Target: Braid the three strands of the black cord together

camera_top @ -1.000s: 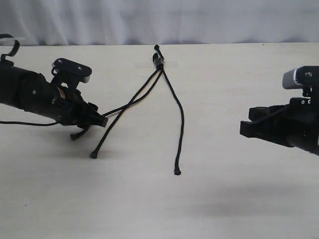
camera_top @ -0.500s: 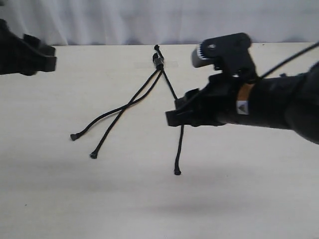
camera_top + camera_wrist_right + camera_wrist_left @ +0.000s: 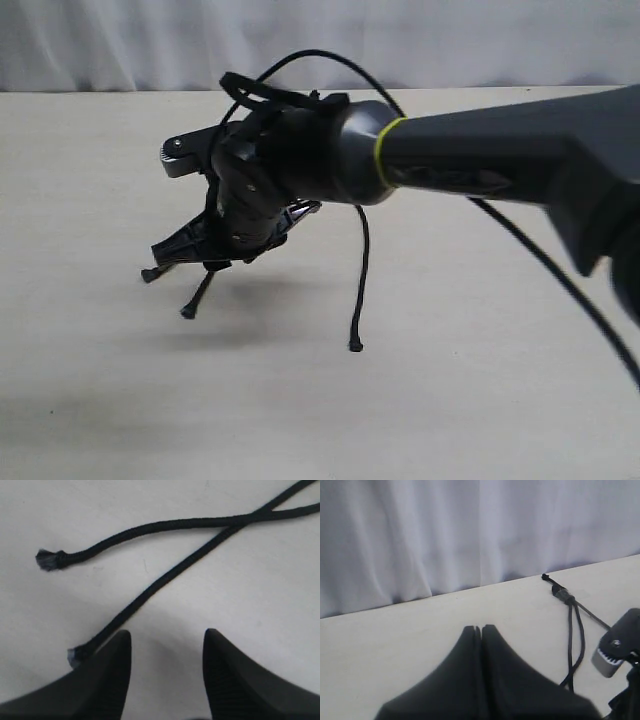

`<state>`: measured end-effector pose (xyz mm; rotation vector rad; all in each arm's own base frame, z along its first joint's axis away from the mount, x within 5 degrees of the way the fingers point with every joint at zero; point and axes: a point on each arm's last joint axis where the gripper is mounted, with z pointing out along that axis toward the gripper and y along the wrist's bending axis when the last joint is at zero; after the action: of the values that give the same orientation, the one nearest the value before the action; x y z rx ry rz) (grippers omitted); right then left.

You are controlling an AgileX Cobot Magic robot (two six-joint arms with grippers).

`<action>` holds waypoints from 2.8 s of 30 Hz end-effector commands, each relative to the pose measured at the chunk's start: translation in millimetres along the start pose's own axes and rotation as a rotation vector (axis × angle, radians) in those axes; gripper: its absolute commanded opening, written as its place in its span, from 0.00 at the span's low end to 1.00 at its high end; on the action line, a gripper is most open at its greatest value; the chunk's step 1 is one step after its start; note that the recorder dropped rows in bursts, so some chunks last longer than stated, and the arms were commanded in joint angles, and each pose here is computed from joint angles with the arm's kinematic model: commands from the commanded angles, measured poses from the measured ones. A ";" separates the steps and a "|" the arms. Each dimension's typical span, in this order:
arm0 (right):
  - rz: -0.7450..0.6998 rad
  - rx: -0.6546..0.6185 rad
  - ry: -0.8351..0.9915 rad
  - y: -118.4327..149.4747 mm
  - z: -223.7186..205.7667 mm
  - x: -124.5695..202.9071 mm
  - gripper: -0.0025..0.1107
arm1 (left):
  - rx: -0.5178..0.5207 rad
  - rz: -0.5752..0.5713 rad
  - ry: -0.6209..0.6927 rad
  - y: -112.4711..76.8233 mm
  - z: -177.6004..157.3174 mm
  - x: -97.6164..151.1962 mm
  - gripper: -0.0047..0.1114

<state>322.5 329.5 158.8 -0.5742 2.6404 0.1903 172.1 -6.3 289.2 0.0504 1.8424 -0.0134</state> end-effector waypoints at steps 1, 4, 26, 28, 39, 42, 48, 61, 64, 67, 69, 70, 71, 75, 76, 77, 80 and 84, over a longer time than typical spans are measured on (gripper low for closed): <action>-0.052 -0.002 0.091 10.8 22.0 -3.3 0.41 | -0.002 -0.020 -0.017 0.3 -0.4 0.0 0.04; -0.112 0.078 0.155 -1.4 14.1 -3.7 0.41 | -0.002 -0.020 -0.017 0.3 -0.4 0.0 0.04; -0.043 -0.052 0.133 17.8 57.6 -15.5 0.41 | -0.001 -0.044 -0.002 0.2 -0.4 1.4 0.04; -0.055 -0.024 0.176 16.0 64.0 -11.6 0.41 | -0.001 -0.044 -0.002 0.2 -0.4 1.4 0.04; -0.107 0.018 0.295 11.7 66.9 -0.5 0.08 | -0.001 -0.044 0.002 0.2 -0.4 1.7 0.04; -0.123 0.038 0.337 9.4 64.7 2.7 0.06 | -0.001 -0.044 0.002 0.2 -0.4 1.7 0.04; -0.194 0.135 0.322 -0.8 32.3 -9.4 0.06 | -0.001 -0.044 0.004 0.2 -0.4 1.9 0.04; -0.216 0.175 0.400 -68.8 7.0 -21.2 0.06 | -0.001 -0.044 0.006 0.2 -0.4 2.1 0.04; -0.178 0.198 0.461 -96.8 16.4 -11.6 0.06 | -0.001 -0.044 0.006 0.2 -0.4 2.1 0.04; -0.122 0.214 0.495 -124.7 20.1 -7.4 0.06 | -0.001 -0.044 0.006 0.2 -0.4 2.1 0.04; -0.088 0.219 0.496 -140.5 17.9 -8.9 0.06 | -0.001 -0.044 0.006 0.2 -0.4 2.1 0.04; -0.073 0.221 0.489 -148.5 14.2 -10.9 0.06 | -0.001 -0.044 0.006 0.2 -0.4 2.1 0.04; -0.055 0.225 0.480 -156.2 10.0 -12.9 0.06 | -0.001 -0.044 0.006 0.2 -0.4 2.1 0.04; -0.003 0.232 0.422 -181.1 -8.6 -21.6 0.06 | -0.001 -0.044 0.006 0.2 -0.4 2.1 0.04; 0.007 0.234 0.415 -185.3 -10.7 -22.4 0.06 | -0.001 -0.044 0.006 0.2 -0.4 2.1 0.04; 0.018 0.237 0.415 -190.6 -11.7 -22.5 0.06 | -0.001 -0.044 0.006 0.2 -0.4 2.1 0.04; 0.045 0.242 0.429 -204.6 -6.5 -15.5 0.06 | -0.001 -0.044 0.006 0.2 -0.4 2.1 0.04; 0.065 0.243 0.434 -222.0 10.2 4.5 0.06 | -0.001 -0.044 0.006 0.2 -0.4 2.1 0.04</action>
<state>417.7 142.4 151.0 -0.5044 3.0391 -0.2744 171.9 -6.4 288.6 0.0273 1.8490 -0.0319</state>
